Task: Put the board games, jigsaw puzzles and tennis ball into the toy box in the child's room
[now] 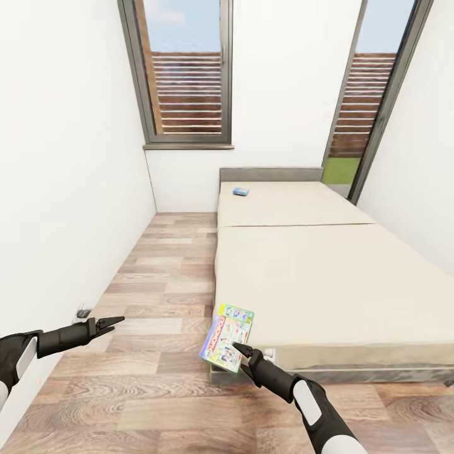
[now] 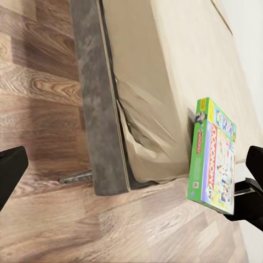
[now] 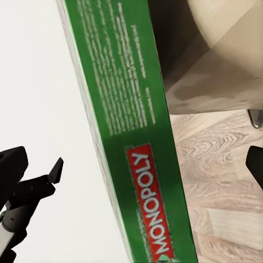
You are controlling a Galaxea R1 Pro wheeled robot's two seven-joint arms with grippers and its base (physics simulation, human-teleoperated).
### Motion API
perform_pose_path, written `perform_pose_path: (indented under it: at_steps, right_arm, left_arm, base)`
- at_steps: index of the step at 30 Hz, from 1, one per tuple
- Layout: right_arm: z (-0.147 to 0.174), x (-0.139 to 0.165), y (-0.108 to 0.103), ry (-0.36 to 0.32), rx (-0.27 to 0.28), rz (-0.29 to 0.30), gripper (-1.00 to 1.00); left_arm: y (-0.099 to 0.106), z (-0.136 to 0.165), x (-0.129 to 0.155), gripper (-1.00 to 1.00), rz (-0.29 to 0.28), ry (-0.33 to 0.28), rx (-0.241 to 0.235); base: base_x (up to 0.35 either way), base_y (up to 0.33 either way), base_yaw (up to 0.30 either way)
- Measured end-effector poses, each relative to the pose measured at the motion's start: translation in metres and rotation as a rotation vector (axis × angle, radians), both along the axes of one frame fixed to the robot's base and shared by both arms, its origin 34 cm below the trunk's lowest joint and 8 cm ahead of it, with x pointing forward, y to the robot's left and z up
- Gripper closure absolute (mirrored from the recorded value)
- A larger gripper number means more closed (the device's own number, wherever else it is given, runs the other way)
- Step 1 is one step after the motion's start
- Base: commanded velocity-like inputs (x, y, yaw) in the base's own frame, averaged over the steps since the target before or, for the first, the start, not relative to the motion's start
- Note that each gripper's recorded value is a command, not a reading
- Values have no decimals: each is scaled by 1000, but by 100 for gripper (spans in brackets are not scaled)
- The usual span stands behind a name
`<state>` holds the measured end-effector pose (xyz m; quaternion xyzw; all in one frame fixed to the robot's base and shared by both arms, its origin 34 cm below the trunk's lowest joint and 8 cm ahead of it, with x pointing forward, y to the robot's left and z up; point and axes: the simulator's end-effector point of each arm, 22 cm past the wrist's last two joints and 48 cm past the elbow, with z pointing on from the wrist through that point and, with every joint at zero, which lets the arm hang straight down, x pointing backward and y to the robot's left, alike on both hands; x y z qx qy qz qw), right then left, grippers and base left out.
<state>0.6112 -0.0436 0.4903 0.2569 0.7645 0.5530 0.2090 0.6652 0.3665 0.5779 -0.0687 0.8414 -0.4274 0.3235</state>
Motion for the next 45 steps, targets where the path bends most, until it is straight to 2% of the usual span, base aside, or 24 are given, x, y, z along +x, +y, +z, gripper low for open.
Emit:
perform_pose_path:
  at_steps: [32,33,45]
  right_arm:
    - [-1,0,0,1,0,0,-100]
    - [-1,0,0,1,0,0,100]
    - [0,-1,0,3,3,-1,100]
  left_arm:
    - [0,0,0,-100,0,0,0]
    - [0,0,0,-100,0,0,0]
    - [1,1,0,-100,3,1,-4]
  base:
    - [5,4,0]
    - [0,0,0]
    - [0,0,0]
